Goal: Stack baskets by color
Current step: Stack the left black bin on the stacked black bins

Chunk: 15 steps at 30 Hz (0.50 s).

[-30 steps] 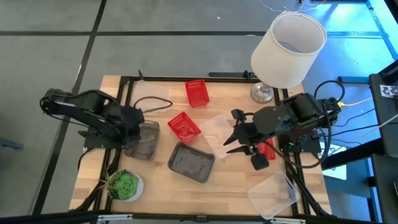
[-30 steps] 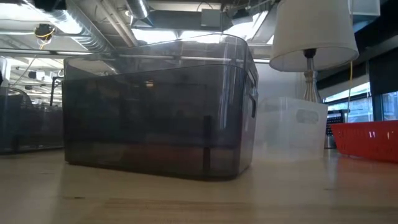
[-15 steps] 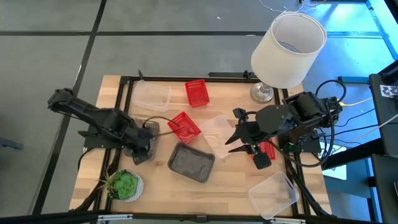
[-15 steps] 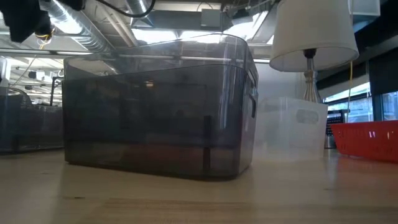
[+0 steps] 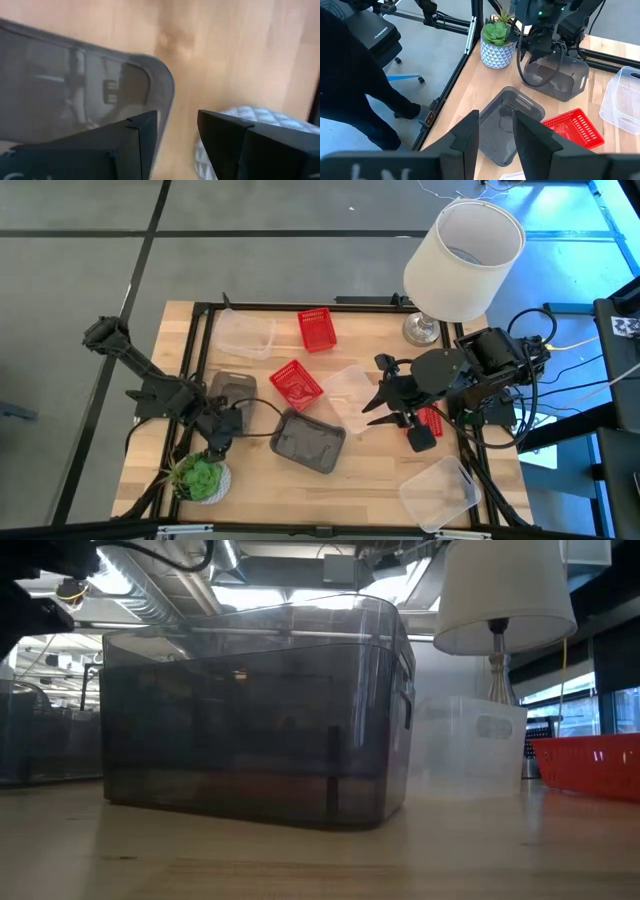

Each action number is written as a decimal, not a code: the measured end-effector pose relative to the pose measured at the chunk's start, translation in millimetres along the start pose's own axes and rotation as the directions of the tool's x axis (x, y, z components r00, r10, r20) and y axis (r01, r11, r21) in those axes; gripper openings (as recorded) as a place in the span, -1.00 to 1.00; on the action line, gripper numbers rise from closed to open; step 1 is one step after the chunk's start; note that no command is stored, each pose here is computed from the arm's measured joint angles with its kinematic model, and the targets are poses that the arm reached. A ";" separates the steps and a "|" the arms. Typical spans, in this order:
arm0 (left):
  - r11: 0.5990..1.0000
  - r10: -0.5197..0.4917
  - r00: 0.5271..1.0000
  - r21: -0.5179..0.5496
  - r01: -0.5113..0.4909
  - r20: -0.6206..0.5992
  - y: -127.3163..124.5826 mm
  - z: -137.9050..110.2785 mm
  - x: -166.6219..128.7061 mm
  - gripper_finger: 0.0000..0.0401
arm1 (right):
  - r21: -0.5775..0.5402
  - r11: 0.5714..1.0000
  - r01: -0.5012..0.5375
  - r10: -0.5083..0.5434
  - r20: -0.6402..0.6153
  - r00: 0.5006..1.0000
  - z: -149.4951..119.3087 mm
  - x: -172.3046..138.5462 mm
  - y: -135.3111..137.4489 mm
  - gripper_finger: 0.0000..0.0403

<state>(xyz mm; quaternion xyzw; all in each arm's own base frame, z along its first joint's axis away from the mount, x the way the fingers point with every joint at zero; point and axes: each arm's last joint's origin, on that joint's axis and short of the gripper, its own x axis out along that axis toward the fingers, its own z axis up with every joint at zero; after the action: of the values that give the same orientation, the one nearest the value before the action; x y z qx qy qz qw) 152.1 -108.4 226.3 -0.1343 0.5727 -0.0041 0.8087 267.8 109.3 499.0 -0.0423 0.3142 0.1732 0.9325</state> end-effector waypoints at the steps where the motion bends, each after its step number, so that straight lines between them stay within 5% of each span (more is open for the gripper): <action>1: 1.000 0.012 1.000 0.006 -0.012 0.015 -0.4 -0.3 -0.2 -0.34 | 0.001 1.000 0.000 0.000 0.000 1.000 0.0 0.0 0.0 -0.41; 15: 0.991 0.116 0.993 0.056 -0.118 0.032 -8.3 -2.9 14.4 -0.34 | -0.002 1.000 0.000 0.000 -0.002 1.000 -0.2 0.0 0.0 -0.41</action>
<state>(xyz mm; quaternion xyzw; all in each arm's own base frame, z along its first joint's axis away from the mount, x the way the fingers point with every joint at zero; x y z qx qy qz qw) 155.5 -119.3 213.9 -0.0770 0.5675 0.0286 0.8193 267.7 109.3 498.8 -0.0433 0.3150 0.1732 0.9321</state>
